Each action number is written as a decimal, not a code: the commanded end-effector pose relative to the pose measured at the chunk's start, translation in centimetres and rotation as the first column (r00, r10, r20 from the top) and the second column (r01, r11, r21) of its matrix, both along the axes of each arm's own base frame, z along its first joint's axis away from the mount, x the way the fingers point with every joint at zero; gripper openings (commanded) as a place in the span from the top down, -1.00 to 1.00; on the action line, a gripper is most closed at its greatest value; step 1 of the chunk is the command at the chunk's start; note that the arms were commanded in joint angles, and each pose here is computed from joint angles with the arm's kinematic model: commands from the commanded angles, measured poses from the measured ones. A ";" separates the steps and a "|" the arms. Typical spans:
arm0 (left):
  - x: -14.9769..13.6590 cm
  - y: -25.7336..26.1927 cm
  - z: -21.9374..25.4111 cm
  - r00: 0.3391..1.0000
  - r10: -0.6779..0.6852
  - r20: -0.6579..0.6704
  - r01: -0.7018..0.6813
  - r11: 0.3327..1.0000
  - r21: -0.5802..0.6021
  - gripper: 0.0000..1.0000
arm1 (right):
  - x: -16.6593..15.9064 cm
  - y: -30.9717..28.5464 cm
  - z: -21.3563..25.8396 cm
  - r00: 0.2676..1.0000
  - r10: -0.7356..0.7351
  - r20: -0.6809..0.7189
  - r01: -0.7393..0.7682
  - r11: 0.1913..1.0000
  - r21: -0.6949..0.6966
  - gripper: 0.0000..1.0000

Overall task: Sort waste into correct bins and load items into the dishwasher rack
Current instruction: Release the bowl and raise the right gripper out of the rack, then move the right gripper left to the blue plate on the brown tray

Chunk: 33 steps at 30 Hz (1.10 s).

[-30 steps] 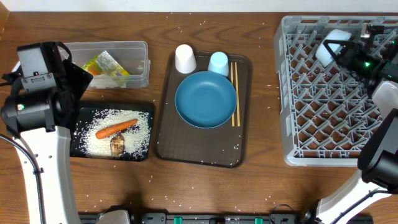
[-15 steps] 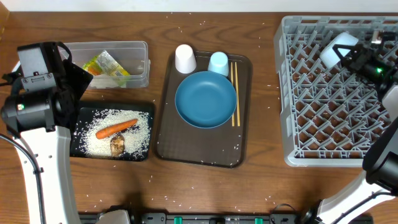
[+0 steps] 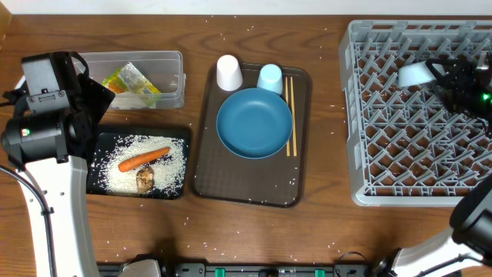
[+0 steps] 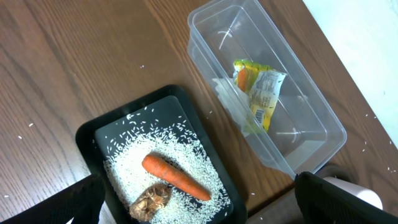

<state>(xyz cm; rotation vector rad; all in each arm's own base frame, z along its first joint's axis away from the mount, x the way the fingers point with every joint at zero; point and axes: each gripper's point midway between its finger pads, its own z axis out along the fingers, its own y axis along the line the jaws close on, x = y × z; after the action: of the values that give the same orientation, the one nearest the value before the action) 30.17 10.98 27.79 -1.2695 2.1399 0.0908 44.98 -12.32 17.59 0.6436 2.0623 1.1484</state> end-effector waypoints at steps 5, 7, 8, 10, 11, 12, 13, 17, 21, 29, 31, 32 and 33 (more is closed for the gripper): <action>-0.1 0.3 0.4 1.000 0.012 0.005 -0.012 1.000 0.013 -0.95 | -2.6 -1.1 5.6 0.990 -0.136 0.023 0.137 0.952 -0.274 -0.87; -0.1 0.3 0.3 1.000 0.012 0.005 -0.012 1.000 0.013 -0.96 | -3.6 -0.4 7.8 0.988 -0.146 0.053 0.155 0.940 -0.305 -0.87; -0.1 0.3 0.3 1.000 0.011 0.004 -0.012 1.000 0.013 -0.96 | -4.2 0.2 9.2 0.987 -0.139 0.078 0.157 0.936 -0.315 -0.87; -0.1 0.3 0.3 1.000 0.012 0.005 -0.012 1.000 0.013 -0.95 | -5.2 1.5 11.3 0.986 -0.122 0.113 0.153 0.932 -0.328 -0.87; -0.1 0.3 0.3 1.000 0.011 0.004 -0.012 1.000 0.013 -0.96 | -5.7 2.8 12.4 0.986 -0.101 0.131 0.140 0.931 -0.337 -0.87; -0.1 0.3 0.3 1.000 0.011 0.004 -0.012 1.000 0.013 -0.96 | -6.1 3.9 13.1 0.986 -0.075 0.146 0.122 0.930 -0.346 -0.86; -0.1 0.3 0.3 1.000 0.012 0.005 -0.012 1.000 0.013 -0.96 | -6.6 5.7 13.9 0.987 -0.031 0.160 0.088 0.929 -0.361 -0.86; -0.1 0.3 0.3 1.000 0.012 0.005 -0.012 1.000 0.013 -0.96 | -7.5 13.2 14.5 0.974 0.156 0.163 -0.069 0.894 -0.443 -0.85; -0.1 0.3 0.3 1.000 0.012 0.005 -0.012 1.000 0.013 -0.96 | -7.4 20.5 11.6 0.951 0.300 0.072 -0.199 0.775 -0.600 -0.87; -0.1 0.3 0.3 1.000 0.011 0.004 -0.012 1.000 0.013 -0.96 | -9.0 35.1 0.7 0.818 0.540 -0.196 -0.478 0.450 -0.755 -0.93; -0.1 0.3 0.3 1.000 0.011 0.004 -0.012 1.000 0.013 -0.96 | -9.5 37.1 -1.9 0.792 0.557 -0.250 -0.512 0.381 -0.770 -0.96; -0.1 0.3 0.4 1.000 0.012 0.005 -0.012 1.000 0.013 -0.96 | -10.0 38.6 -3.4 0.764 0.583 -0.276 -0.538 0.341 -0.771 -0.96; -0.1 0.3 0.4 1.000 0.012 0.005 -0.012 1.000 0.013 -0.95 | -10.5 39.7 -4.4 0.741 0.605 -0.291 -0.558 0.312 -0.769 -0.96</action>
<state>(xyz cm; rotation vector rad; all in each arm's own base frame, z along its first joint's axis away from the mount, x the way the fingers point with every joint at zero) 30.17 10.98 27.79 -1.2695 2.1399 0.0908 34.37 26.64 14.98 -0.6122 2.5301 0.4685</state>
